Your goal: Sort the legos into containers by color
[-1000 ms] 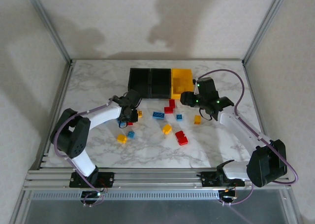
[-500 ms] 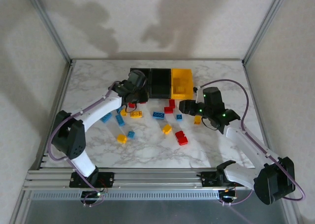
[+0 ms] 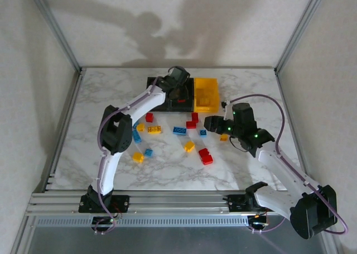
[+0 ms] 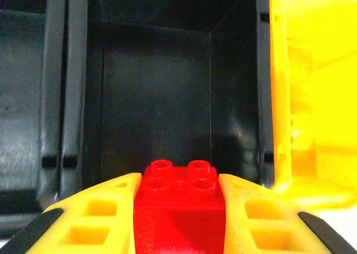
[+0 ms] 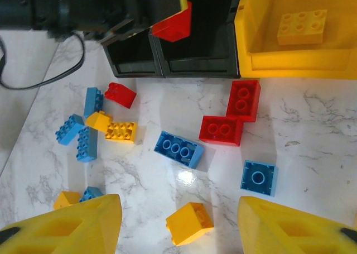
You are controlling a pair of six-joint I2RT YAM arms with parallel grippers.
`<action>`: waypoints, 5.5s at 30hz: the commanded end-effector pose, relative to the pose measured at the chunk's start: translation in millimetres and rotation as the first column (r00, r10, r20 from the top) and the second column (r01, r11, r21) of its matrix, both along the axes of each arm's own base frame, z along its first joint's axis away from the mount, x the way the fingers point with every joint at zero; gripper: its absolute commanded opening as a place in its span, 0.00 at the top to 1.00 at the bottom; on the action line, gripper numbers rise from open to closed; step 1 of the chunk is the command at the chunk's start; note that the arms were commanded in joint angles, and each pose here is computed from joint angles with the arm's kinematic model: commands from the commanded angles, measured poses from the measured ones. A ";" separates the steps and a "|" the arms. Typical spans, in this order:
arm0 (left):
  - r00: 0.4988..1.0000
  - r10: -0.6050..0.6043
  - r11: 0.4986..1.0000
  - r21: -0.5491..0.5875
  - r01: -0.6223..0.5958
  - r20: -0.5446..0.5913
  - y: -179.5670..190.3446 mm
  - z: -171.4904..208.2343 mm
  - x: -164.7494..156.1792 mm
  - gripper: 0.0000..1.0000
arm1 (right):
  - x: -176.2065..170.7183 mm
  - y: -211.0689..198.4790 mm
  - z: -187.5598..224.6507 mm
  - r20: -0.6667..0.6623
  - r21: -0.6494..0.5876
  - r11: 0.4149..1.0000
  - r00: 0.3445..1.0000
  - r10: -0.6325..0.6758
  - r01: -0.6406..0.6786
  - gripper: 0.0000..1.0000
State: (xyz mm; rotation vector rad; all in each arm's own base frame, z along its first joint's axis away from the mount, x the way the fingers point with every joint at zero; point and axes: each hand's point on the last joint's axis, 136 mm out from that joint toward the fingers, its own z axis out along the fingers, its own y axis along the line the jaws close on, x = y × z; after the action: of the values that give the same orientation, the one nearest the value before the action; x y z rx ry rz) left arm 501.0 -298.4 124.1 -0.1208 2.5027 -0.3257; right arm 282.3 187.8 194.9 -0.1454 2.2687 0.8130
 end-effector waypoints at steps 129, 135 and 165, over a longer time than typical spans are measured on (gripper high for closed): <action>0.988 0.148 0.983 0.109 -0.151 0.032 114.8 10.6 -27.7 0.48 | 21.6 62.8 -4.9 0.003 -0.027 0.999 1.000 0.018 -0.018 0.32; 0.983 0.185 0.976 0.115 -0.185 0.007 122.7 -6.0 -5.6 0.48 | 17.3 56.8 -6.1 0.001 -0.038 0.999 1.000 0.007 -0.007 0.32; 0.978 0.206 0.973 0.110 -0.201 -0.035 124.2 -26.7 -0.6 0.25 | 12.5 49.7 -2.9 0.012 -0.050 0.999 1.000 -0.001 0.001 0.32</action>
State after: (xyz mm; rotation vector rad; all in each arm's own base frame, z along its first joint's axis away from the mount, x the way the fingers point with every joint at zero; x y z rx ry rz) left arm 502.5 -180.4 86.8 -0.3202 2.5273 -0.1063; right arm 298.0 241.2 194.4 -0.1787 2.2717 0.7753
